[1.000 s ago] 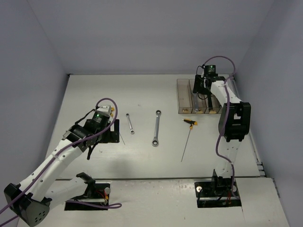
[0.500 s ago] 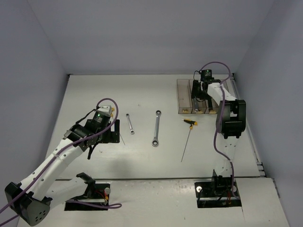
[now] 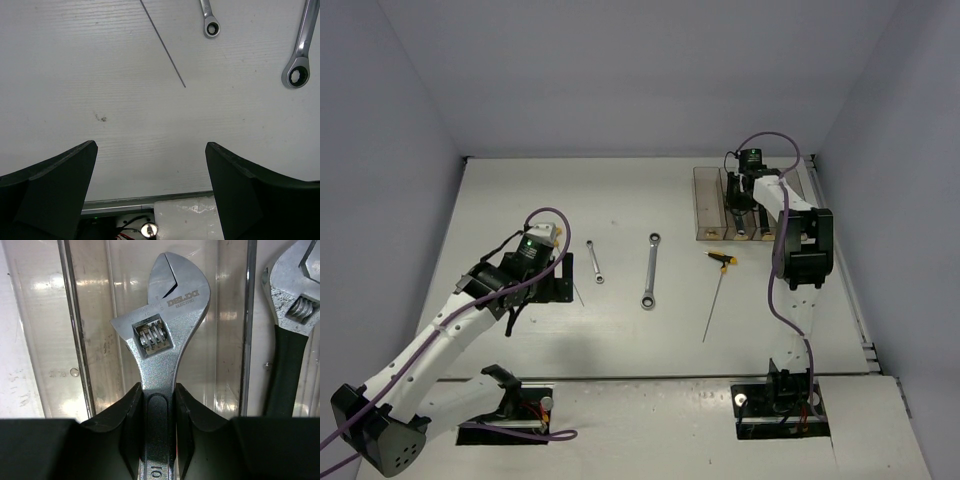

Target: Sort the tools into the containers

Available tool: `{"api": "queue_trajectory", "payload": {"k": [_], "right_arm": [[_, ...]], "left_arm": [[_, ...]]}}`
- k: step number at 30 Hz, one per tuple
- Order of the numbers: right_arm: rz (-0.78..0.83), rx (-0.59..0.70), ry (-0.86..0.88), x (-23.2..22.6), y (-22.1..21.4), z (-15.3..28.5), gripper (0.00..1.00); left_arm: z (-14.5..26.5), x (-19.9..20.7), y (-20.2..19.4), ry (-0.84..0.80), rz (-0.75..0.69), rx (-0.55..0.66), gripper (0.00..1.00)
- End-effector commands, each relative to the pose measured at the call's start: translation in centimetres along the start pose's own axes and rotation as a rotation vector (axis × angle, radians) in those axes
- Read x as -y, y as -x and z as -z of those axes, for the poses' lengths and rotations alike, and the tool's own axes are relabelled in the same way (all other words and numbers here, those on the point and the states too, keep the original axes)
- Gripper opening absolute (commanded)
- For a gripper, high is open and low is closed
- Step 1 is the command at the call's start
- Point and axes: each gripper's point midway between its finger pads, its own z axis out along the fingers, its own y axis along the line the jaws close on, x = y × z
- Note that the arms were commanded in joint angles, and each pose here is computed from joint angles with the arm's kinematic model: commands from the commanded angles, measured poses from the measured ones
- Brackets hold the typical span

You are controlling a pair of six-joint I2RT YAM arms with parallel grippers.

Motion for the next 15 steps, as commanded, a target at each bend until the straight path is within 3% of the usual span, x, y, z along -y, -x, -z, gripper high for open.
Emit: {"api": "queue_trajectory", "payload": {"k": [1, 15], "right_arm": [[0.047, 0.157, -0.006, -1.3, 5.5, 4.3, 0.00], [0.079, 0.432, 0.006, -1.5, 13.9, 14.8, 0.00]], "left_arm": [[0.1, 0.0, 0.3, -0.002, 0.023, 0.017, 0.87], [-0.3, 0.0, 0.2, 0.006, 0.023, 0.006, 0.87]]}}
